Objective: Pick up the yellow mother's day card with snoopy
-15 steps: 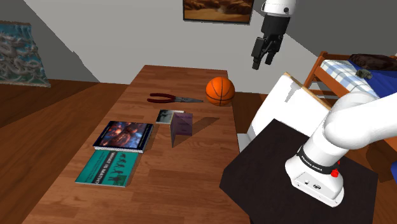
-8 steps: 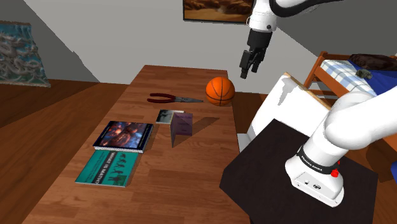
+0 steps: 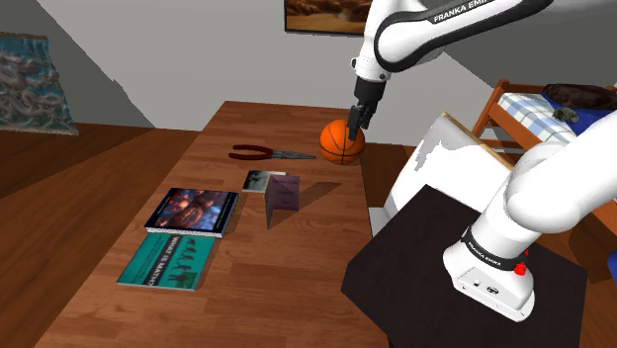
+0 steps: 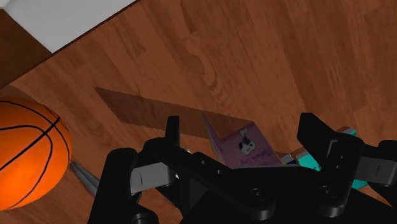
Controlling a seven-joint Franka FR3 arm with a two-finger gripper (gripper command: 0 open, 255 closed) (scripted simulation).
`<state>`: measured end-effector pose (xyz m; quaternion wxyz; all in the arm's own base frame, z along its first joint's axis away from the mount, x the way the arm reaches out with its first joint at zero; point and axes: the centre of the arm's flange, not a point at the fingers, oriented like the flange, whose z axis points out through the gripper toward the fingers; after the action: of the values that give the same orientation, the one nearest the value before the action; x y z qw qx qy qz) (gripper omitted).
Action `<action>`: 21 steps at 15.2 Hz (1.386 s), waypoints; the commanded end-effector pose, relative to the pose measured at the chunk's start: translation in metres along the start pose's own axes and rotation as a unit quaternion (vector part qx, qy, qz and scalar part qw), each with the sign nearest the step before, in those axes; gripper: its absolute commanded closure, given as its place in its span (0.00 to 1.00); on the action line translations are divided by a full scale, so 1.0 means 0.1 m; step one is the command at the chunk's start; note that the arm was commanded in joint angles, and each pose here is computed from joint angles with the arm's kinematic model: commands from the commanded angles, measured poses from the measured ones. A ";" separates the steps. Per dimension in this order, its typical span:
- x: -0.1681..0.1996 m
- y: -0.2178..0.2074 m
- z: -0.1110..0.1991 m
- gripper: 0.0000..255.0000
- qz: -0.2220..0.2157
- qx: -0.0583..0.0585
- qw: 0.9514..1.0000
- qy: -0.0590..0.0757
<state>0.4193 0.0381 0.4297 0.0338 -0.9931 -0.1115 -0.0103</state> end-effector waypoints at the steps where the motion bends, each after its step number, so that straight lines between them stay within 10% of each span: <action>1: 0.16 0.00 0.19 0.00 -0.021 -0.001 1.000 0.005; 11: 0.98 -0.05 1.18 0.00 -0.122 -0.005 0.992 0.021; 21: 1.81 -0.25 2.14 0.00 -0.222 -0.010 0.974 0.038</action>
<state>0.5846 0.1134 0.2348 0.0257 -0.9465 -0.3172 -0.0536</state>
